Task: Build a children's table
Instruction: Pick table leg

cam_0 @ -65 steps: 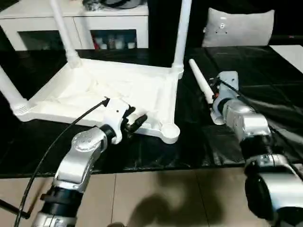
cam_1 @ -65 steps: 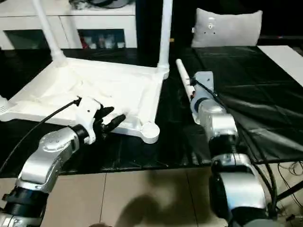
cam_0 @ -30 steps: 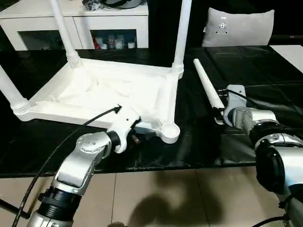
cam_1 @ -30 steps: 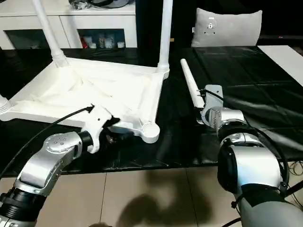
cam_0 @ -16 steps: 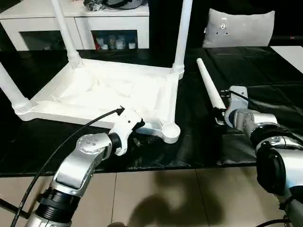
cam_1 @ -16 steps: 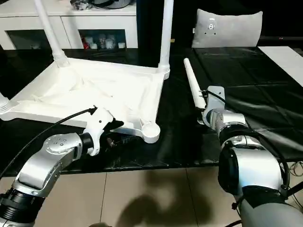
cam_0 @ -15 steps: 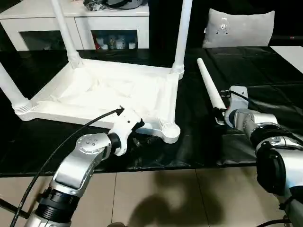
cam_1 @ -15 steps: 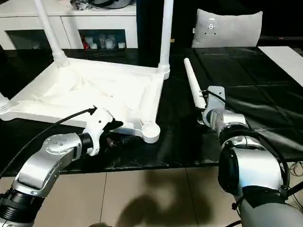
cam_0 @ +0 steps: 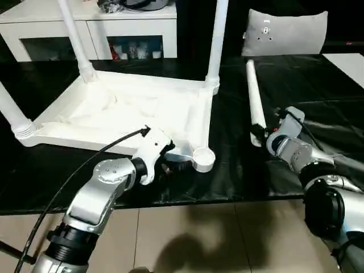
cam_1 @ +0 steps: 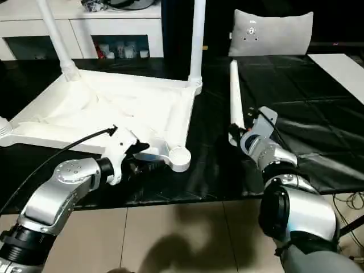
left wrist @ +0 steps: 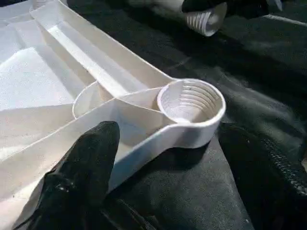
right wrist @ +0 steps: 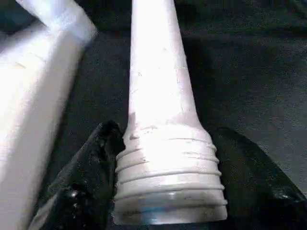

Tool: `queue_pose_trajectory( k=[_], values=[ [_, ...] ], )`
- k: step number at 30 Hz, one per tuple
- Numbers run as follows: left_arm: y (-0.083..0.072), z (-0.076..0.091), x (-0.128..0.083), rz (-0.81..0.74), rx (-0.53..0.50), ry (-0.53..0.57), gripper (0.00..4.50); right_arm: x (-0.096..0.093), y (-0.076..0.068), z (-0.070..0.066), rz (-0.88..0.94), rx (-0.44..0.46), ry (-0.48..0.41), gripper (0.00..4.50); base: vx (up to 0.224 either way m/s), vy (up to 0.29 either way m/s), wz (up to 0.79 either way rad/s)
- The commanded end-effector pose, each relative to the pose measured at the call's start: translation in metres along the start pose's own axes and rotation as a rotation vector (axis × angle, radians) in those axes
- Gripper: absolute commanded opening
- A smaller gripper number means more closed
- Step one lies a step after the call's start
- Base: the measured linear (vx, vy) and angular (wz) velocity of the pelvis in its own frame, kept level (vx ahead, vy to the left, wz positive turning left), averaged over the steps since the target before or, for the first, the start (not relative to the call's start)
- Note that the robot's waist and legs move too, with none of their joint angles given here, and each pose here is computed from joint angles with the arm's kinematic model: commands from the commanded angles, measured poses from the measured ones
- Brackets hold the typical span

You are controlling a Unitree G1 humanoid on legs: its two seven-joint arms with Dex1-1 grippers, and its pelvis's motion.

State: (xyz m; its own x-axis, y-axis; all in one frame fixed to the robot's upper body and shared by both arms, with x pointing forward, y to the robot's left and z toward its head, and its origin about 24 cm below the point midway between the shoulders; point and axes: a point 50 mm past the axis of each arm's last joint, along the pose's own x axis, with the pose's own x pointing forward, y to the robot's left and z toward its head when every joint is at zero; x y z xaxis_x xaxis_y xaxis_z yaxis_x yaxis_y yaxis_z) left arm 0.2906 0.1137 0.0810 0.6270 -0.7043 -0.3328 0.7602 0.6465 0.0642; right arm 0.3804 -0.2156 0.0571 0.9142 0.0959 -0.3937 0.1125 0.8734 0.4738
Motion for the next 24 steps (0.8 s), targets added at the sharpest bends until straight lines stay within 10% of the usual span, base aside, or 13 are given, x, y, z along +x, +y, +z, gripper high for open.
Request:
queue_pose_trajectory(
  k=[1, 8, 14, 24],
  values=[
    [0.006, 0.007, 0.0, 0.033, 0.004, -0.032, 3.74, -0.001, 0.011, 0.019, 0.096, 0.035, -0.12, 2.66, 0.0, 0.0, 0.0],
    [0.015, 0.043, 0.008, 0.11, -0.093, -0.249, 3.74, -0.016, 0.038, 0.041, 0.433, 0.156, -0.372, 2.65, 0.0, 0.0, 0.0],
    [0.021, 0.091, 0.009, 0.054, -0.304, -0.533, 4.28, -0.04, 0.066, 0.035, 0.785, 0.149, -0.461, 2.65, 0.0, 0.0, 0.0],
    [0.009, 0.127, 0.015, -0.151, -0.601, -0.725, 4.5, -0.068, 0.102, -0.004, 1.112, 0.028, -0.291, 2.64, 0.0, 0.0, 0.0]
  ],
)
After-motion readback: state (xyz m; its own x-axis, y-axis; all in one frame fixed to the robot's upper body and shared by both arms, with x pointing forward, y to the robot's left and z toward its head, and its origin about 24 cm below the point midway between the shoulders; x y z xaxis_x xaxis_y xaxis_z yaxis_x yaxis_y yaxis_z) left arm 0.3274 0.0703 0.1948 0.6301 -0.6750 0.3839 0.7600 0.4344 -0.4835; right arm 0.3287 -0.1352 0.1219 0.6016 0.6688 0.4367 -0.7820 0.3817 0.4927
